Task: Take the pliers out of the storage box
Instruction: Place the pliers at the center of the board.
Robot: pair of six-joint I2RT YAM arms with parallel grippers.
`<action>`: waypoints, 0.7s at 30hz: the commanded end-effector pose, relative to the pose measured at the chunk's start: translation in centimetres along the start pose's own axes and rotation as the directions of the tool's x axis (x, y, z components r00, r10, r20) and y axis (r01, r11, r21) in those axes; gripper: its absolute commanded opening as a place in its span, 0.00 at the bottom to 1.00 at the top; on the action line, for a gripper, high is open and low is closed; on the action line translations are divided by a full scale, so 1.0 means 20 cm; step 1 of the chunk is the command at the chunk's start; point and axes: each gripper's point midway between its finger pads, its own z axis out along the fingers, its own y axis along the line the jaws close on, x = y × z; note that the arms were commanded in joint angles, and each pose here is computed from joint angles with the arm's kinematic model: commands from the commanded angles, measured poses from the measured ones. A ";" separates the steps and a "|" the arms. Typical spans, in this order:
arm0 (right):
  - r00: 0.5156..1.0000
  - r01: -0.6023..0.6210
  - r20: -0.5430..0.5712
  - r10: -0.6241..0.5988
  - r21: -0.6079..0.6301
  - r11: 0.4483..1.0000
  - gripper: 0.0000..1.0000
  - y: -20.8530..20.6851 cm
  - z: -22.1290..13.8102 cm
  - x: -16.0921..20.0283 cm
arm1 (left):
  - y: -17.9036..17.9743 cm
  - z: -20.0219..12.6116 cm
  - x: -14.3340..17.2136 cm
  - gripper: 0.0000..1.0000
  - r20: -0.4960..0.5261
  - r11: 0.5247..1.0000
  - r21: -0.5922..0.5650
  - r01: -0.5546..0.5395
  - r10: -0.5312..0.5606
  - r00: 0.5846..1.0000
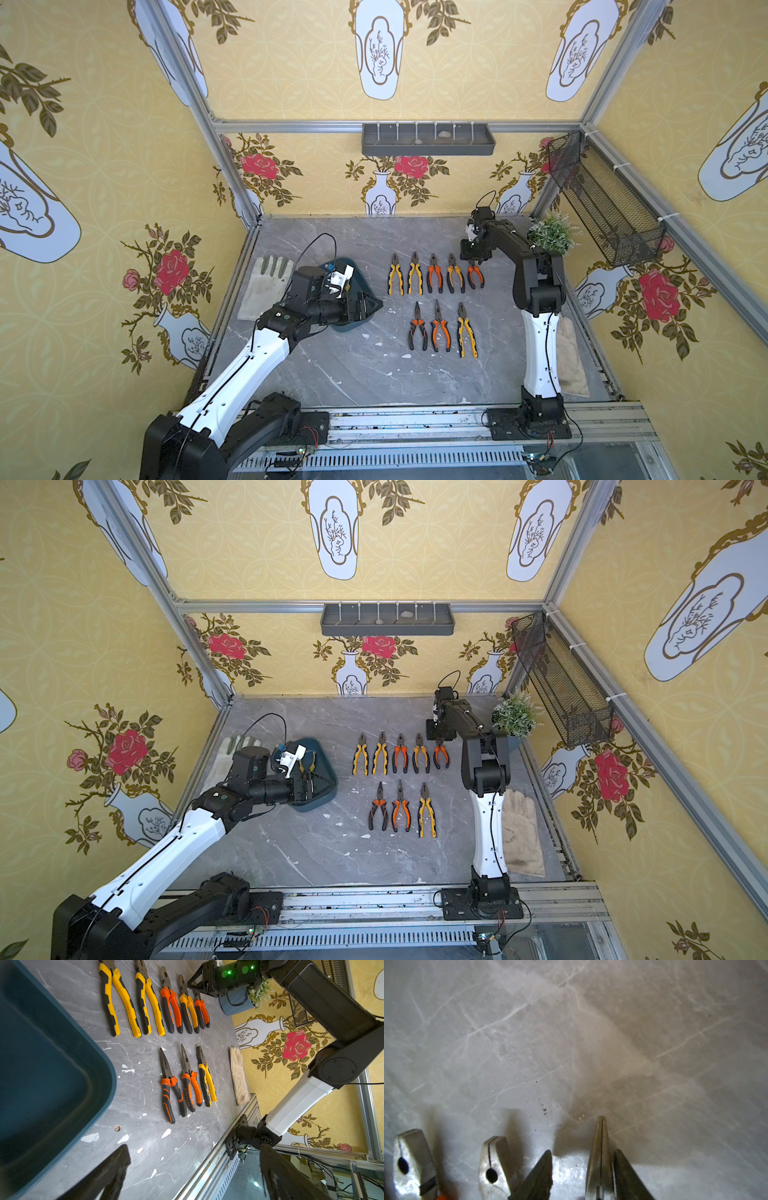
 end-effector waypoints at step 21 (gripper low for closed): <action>0.960 0.029 0.275 -0.045 0.064 0.998 0.70 0.21 -0.70 -0.12 | 0.26 0.05 -0.25 0.99 0.019 0.960 -0.240 0.146 -0.146 0.989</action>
